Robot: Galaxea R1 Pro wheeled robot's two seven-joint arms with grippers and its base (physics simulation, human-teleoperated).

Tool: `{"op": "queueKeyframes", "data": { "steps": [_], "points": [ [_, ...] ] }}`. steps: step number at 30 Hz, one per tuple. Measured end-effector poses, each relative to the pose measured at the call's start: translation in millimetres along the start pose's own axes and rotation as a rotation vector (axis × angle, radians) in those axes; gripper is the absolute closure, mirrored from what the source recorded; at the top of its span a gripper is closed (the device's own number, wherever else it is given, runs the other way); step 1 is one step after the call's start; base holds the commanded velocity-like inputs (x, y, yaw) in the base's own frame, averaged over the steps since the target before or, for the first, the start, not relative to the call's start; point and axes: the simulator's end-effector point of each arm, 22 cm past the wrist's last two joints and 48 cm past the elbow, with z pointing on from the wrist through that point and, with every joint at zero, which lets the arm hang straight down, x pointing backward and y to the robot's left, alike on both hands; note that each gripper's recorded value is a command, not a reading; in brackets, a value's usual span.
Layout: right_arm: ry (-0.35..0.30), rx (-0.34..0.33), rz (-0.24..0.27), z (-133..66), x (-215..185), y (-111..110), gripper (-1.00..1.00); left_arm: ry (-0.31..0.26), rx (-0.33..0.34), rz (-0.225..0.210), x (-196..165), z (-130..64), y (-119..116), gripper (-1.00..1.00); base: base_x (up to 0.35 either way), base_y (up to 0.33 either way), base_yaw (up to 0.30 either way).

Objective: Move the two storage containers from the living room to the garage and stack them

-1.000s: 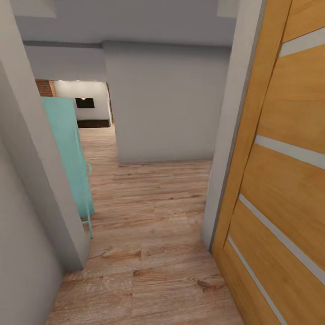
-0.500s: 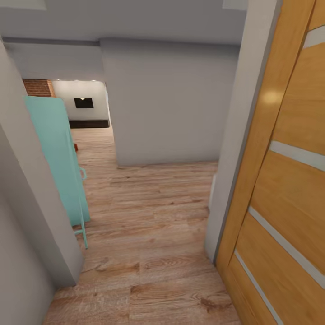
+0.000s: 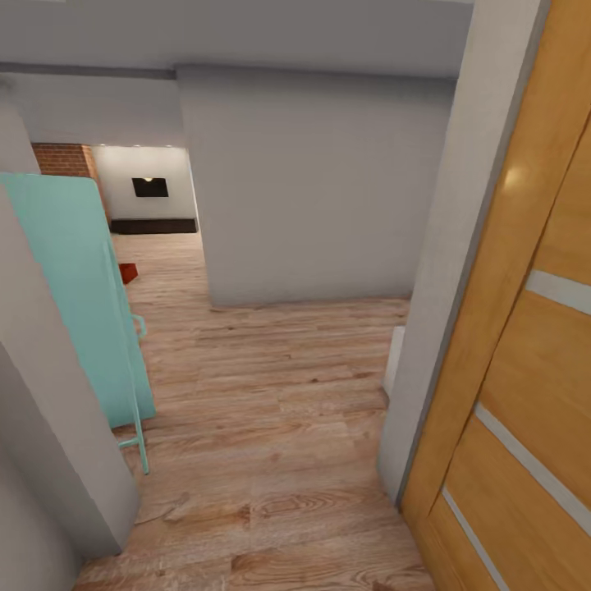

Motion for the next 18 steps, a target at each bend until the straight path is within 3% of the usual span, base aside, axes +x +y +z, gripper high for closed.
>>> {"op": "queueKeyframes", "data": {
  "steps": [5, 10, 14, 18],
  "points": [
    [-0.004, 0.000, 0.001, 0.0, -0.8, -0.1, -1.00, -0.177, 0.001, 0.015, -88.1, -6.5, -1.5, -1.00, 0.330, 0.000, 0.000],
    [-0.003, 0.000, 0.001, 0.0, -0.5, -0.1, -1.00, -0.292, 0.009, 0.016, -143.8, -18.7, -5.8, -1.00, 0.330, 0.000, 0.000],
    [-0.003, 0.000, 0.000, 0.0, -0.2, -0.2, -1.00, -0.366, 0.015, 0.024, -178.8, -29.8, -10.0, -1.00, 0.330, 0.000, 0.000],
    [-0.002, 0.001, 0.000, 0.0, -0.1, -0.3, -1.00, -0.392, 0.022, 0.041, -190.9, -34.5, -14.9, -1.00, 0.330, 0.000, 0.000]
  ]
}}
